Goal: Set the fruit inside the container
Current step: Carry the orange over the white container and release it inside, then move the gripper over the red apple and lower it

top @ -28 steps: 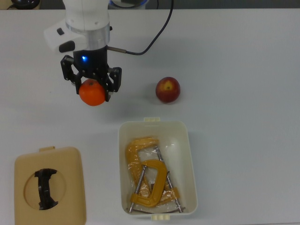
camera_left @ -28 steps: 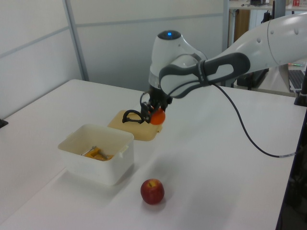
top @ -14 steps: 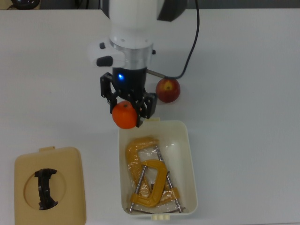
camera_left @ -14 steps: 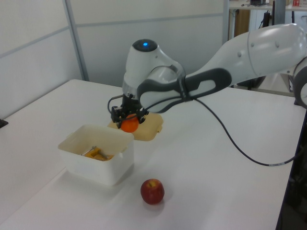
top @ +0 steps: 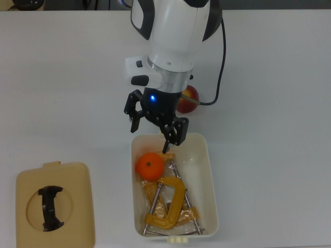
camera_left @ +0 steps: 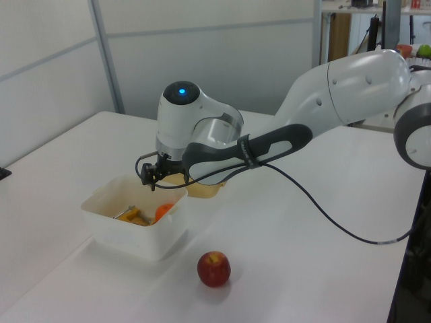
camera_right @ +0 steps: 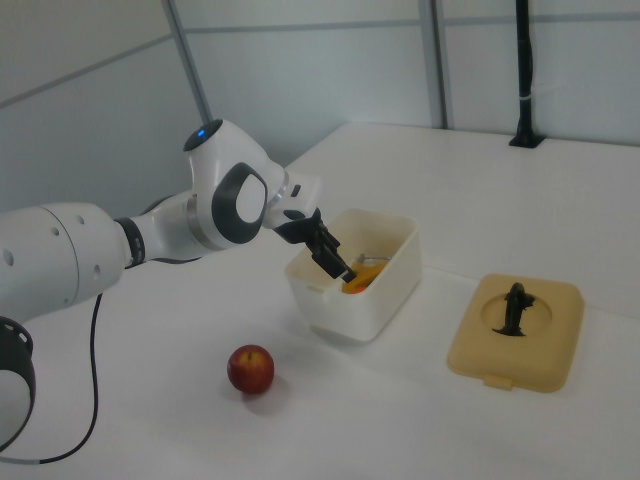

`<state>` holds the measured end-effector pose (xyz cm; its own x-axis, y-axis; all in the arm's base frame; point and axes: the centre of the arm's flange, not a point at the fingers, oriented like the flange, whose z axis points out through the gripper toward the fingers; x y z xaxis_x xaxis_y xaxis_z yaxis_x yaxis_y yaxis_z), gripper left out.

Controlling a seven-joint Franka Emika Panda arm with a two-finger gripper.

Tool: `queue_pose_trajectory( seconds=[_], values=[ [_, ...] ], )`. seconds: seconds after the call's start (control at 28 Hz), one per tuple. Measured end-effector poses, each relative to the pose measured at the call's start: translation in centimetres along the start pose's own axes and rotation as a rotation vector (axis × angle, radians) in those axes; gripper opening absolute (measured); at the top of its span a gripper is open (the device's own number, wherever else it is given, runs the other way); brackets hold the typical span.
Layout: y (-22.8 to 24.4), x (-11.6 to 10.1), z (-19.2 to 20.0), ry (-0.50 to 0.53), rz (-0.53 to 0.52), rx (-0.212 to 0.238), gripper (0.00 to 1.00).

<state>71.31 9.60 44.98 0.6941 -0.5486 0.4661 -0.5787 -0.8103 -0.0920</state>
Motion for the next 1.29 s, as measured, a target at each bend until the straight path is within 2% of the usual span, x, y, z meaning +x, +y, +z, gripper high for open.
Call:
queue_pose_trajectory(
  seconds=[0.18,0.29,0.5,0.68,0.96,1.29],
  values=[
    [-0.1,0.7,-1.5,0.019,-0.010,0.018,1.00],
    [-0.3,0.2,-2.4,0.000,-0.089,0.031,1.00],
    [0.2,-3.4,-3.5,-0.225,-0.320,0.015,1.00],
    [0.0,-6.2,-3.5,-0.333,-0.440,-0.002,1.00],
    [0.2,-10.5,-1.0,-0.408,-0.540,-0.038,1.00],
    [0.0,-14.8,0.1,-0.406,-0.634,-0.055,1.00]
  ],
)
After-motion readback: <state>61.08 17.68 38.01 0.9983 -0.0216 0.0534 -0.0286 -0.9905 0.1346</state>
